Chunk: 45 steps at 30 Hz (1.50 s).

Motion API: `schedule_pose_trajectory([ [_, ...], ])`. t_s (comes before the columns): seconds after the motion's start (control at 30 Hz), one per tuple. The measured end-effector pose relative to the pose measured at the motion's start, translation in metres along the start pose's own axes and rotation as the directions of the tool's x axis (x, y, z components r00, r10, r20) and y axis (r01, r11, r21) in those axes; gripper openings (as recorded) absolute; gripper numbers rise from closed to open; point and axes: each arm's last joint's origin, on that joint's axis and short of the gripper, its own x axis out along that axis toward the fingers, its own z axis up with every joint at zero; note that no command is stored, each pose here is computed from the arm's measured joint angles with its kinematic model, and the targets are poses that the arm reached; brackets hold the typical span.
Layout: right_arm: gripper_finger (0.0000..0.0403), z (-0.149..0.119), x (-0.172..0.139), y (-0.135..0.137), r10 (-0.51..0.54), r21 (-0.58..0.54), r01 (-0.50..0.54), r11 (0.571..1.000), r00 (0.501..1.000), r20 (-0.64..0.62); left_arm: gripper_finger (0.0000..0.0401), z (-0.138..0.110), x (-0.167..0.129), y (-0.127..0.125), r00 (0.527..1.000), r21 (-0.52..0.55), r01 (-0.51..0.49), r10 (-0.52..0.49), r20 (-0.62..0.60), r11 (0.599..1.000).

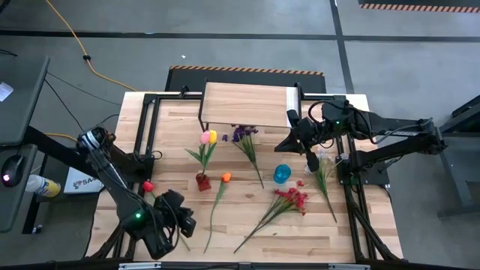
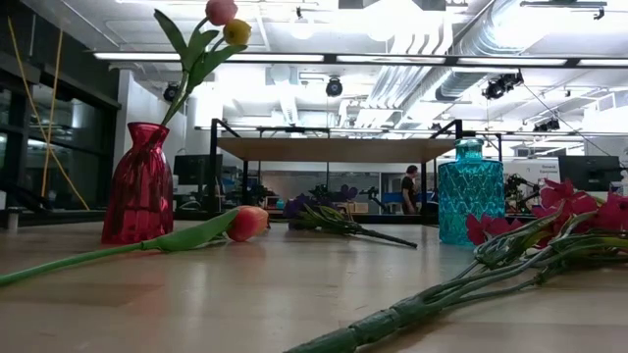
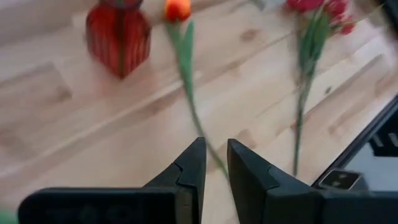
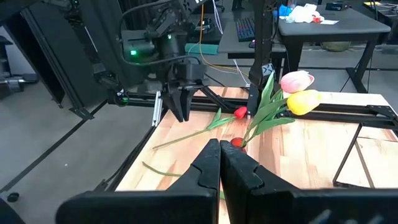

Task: Pick and place flowers into a vace then onto a shelf
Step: Put the red flower into the red vase

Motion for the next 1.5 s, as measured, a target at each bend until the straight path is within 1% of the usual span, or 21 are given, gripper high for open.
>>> schedule_pose_trajectory([
  [0.1,0.0,0.0,0.0,0.0,0.0,0.001,0.0,1.0,1.0,0.0,0.0099,-0.006,0.003,0.001,0.992,-0.038,-0.066,0.061,-0.107,0.997],
  [0.2,0.0,0.0,0.0,0.0,0.0,0.001,0.0,1.0,1.0,0.0,0.0099,-0.012,0.006,0.003,0.97,-0.075,-0.149,0.131,-0.205,0.986],
  [0.3,0.0,0.0,0.0,0.0,0.0,0.0,0.0,1.0,1.0,0.001,0.0099,-0.017,0.01,0.005,0.947,-0.102,-0.217,0.185,-0.261,0.971],
  [0.47,0.0,0.0,0.0,0.0,0.0,-0.004,0.0,1.0,1.0,0.002,0.0099,-0.022,0.014,0.005,0.933,-0.095,-0.251,0.215,-0.288,0.963],
  [0.57,0.0,0.0,0.0,0.0,0.0,-0.004,0.0,1.0,1.0,0.002,0.0099,-0.023,0.015,0.005,0.929,-0.117,-0.268,0.224,-0.295,0.956],
  [0.73,0.0,0.0,0.0,0.0,0.0,-0.001,0.0,1.0,1.0,0.002,0.0099,-0.024,0.014,0.007,0.905,-0.164,-0.326,0.258,-0.337,0.931],
  [0.9,0.0,0.0,0.0,0.0,0.0,0.0,0.0,1.0,1.0,0.002,0.0099,-0.025,0.013,0.01,0.863,-0.183,-0.406,0.31,-0.398,0.895],
  [1.0,0.0,0.0,0.0,0.0,0.0,0.0,0.0,1.0,1.0,0.002,0.0105,-0.025,0.013,0.01,0.862,-0.194,-0.413,0.314,-0.398,0.89],
  [1.07,0.0,0.0,0.0,0.0,0.0,0.0,0.0,1.0,1.0,0.002,0.0118,-0.024,0.013,0.011,0.862,-0.198,-0.419,0.319,-0.395,0.886],
  [1.13,0.0,0.0,0.0,0.0,0.0,0.0,0.0,1.0,1.0,0.002,0.0141,-0.024,0.013,0.011,0.861,-0.198,-0.42,0.32,-0.395,0.886],
  [1.4,0.0,0.0,0.0,0.0,0.0,-0.001,0.0,1.0,1.0,0.003,0.0257,-0.022,0.012,0.015,0.854,-0.183,-0.452,0.365,-0.37,0.873],
  [1.5,0.0,0.0,0.0,0.0,0.0,-0.003,0.0,1.0,1.0,0.003,0.0298,-0.022,0.012,0.014,0.858,-0.187,-0.445,0.356,-0.371,0.876],
])
